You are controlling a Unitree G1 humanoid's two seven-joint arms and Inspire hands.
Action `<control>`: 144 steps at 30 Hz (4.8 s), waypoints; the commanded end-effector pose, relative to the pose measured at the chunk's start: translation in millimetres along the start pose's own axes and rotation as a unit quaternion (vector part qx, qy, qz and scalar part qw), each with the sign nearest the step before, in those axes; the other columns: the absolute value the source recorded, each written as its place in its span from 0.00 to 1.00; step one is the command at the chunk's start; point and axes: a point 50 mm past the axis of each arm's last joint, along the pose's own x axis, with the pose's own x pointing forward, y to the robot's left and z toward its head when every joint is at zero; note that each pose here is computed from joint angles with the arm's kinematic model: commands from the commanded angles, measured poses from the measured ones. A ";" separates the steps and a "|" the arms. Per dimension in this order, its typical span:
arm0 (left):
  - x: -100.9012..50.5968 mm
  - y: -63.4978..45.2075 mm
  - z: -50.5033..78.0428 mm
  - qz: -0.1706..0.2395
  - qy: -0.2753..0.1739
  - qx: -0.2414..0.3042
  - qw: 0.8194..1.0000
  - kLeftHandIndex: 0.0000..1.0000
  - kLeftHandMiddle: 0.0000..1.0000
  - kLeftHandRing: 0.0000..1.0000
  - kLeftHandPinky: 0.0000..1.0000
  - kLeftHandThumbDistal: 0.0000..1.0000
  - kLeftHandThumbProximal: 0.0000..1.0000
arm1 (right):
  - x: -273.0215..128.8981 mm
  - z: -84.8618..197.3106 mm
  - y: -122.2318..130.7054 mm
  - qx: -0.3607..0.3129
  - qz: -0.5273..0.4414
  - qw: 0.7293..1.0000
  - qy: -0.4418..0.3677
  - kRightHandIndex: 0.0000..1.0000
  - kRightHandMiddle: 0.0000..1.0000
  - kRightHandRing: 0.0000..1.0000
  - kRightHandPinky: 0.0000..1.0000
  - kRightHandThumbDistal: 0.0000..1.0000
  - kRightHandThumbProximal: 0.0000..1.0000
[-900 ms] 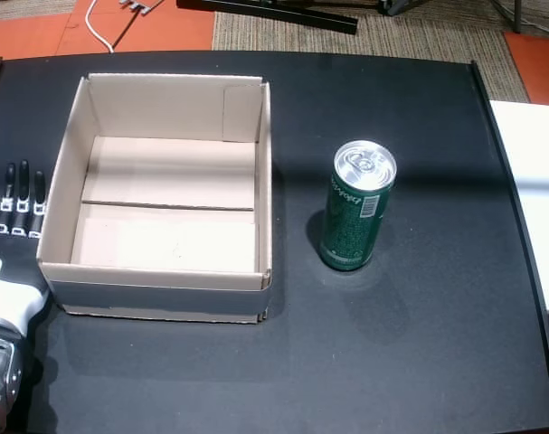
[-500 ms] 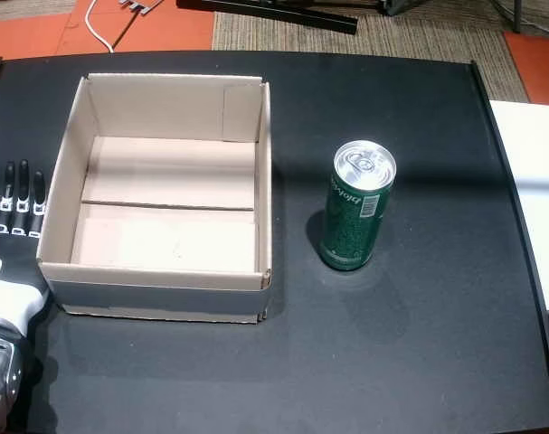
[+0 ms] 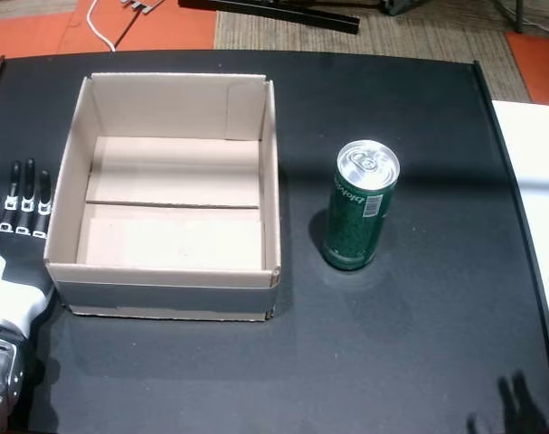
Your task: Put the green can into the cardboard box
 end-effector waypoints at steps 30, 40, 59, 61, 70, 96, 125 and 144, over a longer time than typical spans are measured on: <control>-10.7 17.3 -12.5 0.044 0.024 -0.004 0.999 0.47 0.47 0.56 0.74 0.00 0.86 | 143.3 5.1 54.5 0.073 0.115 0.989 -0.051 0.94 1.00 1.00 1.00 1.00 0.58; -10.9 17.0 -10.8 0.038 0.022 -0.006 0.999 0.48 0.46 0.56 0.77 0.00 0.83 | 162.1 5.5 77.5 0.095 0.173 0.980 -0.020 0.98 1.00 1.00 1.00 1.00 0.62; -9.5 15.8 -7.6 0.041 0.018 -0.008 0.999 0.47 0.48 0.60 0.79 0.00 0.85 | 170.5 -8.6 88.3 0.195 0.230 0.951 0.063 1.00 1.00 1.00 1.00 1.00 0.58; -9.6 15.6 -7.7 0.038 0.018 -0.010 0.999 0.48 0.48 0.60 0.81 0.00 0.85 | 171.2 -10.5 88.7 0.196 0.229 0.951 0.071 1.00 1.00 1.00 1.00 1.00 0.56; -8.3 14.0 -7.1 0.037 0.014 -0.017 0.999 0.47 0.48 0.59 0.78 0.00 0.83 | 172.5 -19.8 93.0 0.168 0.238 0.950 0.111 1.00 1.00 1.00 1.00 1.00 0.60; -8.9 15.0 -8.5 0.041 0.015 -0.012 0.999 0.47 0.47 0.57 0.75 0.00 0.82 | 162.4 -25.0 121.7 0.137 0.268 0.937 0.176 1.00 1.00 1.00 1.00 1.00 0.58; -5.3 11.5 -3.4 0.048 0.009 -0.011 0.999 0.45 0.45 0.57 0.75 0.00 0.83 | 181.4 -12.5 131.7 0.195 0.250 0.933 0.171 1.00 1.00 1.00 1.00 1.00 0.53; -6.3 12.7 0.3 0.047 0.002 -0.010 0.999 0.46 0.46 0.57 0.77 0.00 0.82 | 167.7 -23.0 130.2 0.176 0.237 0.934 0.201 1.00 0.94 0.91 0.89 0.87 0.35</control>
